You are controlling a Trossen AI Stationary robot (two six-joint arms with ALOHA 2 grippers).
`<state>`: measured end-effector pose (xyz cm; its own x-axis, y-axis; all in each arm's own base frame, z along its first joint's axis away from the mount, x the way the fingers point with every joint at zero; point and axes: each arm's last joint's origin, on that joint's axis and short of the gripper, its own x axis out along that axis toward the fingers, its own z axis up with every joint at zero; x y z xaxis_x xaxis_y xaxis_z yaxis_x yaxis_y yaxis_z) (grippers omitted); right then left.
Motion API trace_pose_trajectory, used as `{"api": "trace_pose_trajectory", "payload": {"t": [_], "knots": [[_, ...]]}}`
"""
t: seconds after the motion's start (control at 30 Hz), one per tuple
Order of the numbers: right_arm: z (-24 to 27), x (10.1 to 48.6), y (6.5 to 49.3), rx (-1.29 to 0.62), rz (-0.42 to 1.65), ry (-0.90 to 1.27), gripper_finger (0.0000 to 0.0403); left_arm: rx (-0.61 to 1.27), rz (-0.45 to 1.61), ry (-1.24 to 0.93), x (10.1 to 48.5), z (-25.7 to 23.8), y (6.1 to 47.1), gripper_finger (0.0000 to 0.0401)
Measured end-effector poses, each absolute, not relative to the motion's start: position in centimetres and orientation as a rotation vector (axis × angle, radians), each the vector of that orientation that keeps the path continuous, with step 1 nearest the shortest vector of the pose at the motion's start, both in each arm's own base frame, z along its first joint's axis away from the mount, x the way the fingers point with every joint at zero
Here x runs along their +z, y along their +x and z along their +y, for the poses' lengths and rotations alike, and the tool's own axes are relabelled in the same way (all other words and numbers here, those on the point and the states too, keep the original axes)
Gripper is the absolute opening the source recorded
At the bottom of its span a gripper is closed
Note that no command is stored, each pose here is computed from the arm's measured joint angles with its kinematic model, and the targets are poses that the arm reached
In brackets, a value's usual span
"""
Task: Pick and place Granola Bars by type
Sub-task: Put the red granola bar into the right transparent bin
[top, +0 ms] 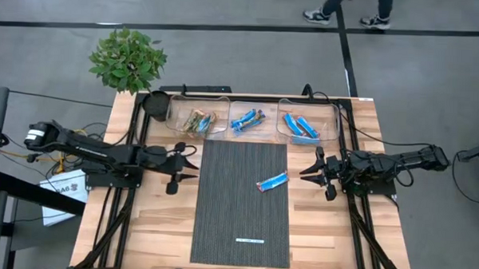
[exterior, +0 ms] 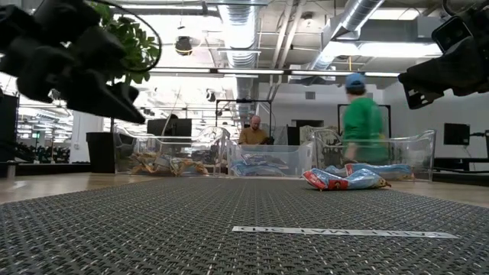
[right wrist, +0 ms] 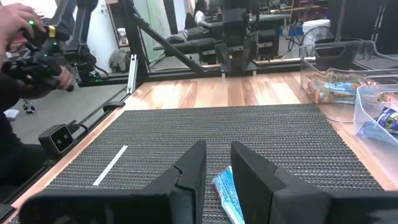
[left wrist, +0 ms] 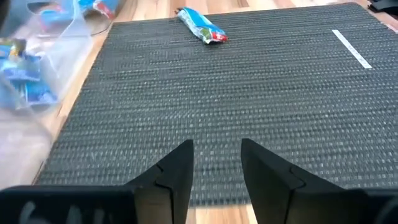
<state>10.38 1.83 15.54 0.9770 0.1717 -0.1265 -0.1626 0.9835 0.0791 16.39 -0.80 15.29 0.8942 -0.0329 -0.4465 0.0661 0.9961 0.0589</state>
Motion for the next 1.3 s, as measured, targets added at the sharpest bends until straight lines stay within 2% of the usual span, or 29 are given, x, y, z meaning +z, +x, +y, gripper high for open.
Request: {"api": "trace_pose_trajectory", "payload": {"t": [0.6, 1.3], "knots": [[1.8, 15.5, 10.4, 0.169, 0.134, 0.068, 0.0067, 0.012, 0.225, 0.169, 14.7, 0.3, 12.5, 0.0128], [1.8, 15.5, 10.4, 0.169, 0.134, 0.068, 0.0067, 0.073, 0.023, 0.225, 16.5, 0.7, 10.0, 0.0128]]}}
